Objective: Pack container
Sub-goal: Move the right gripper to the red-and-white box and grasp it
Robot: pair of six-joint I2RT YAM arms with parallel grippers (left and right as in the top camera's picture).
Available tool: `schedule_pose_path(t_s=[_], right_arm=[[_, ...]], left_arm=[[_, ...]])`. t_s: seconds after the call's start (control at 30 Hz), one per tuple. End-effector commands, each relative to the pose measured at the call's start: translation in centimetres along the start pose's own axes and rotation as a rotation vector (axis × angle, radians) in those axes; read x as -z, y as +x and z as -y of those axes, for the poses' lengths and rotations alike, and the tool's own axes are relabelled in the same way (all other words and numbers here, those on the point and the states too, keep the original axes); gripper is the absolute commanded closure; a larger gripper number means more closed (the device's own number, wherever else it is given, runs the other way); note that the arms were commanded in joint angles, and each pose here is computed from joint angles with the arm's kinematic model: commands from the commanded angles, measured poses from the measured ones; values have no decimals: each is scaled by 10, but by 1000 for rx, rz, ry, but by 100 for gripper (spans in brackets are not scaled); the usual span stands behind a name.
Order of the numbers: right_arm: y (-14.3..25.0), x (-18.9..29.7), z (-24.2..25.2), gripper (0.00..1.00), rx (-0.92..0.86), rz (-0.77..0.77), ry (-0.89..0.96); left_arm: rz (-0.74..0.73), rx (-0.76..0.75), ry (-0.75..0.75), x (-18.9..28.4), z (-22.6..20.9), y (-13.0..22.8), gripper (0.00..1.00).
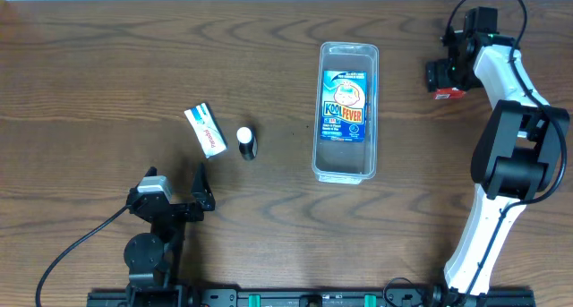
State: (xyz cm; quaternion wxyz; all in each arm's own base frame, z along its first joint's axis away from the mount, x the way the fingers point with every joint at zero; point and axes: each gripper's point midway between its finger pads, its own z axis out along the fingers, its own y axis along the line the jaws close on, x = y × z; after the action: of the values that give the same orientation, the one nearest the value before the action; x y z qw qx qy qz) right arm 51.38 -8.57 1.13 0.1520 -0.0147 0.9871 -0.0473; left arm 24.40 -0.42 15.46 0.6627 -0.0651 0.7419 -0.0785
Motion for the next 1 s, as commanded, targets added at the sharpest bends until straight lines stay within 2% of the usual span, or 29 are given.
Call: schedule_pose_path(t_s=[0.0,0.3,0.57,0.73,0.97], right_arm=[[3,-5,2,21,-19,-9,2],[2,-5,-1,37,-43,-4,-16],[3,5,0,36,-43,-13,-18],[-7,46,3,36,-71,29,-13],[-15,153,-30,36,-139,138,-158]], left_arm=[[-38,-4,-7,-2,-4,15,2],[-39,-3,-7,-2,-4,16,2],[-38,-4,-7,-2,-4,15,2],[-38,-4,-7,-2,-4,15,2],[-39,-3,-7,-2,-4,16,2]])
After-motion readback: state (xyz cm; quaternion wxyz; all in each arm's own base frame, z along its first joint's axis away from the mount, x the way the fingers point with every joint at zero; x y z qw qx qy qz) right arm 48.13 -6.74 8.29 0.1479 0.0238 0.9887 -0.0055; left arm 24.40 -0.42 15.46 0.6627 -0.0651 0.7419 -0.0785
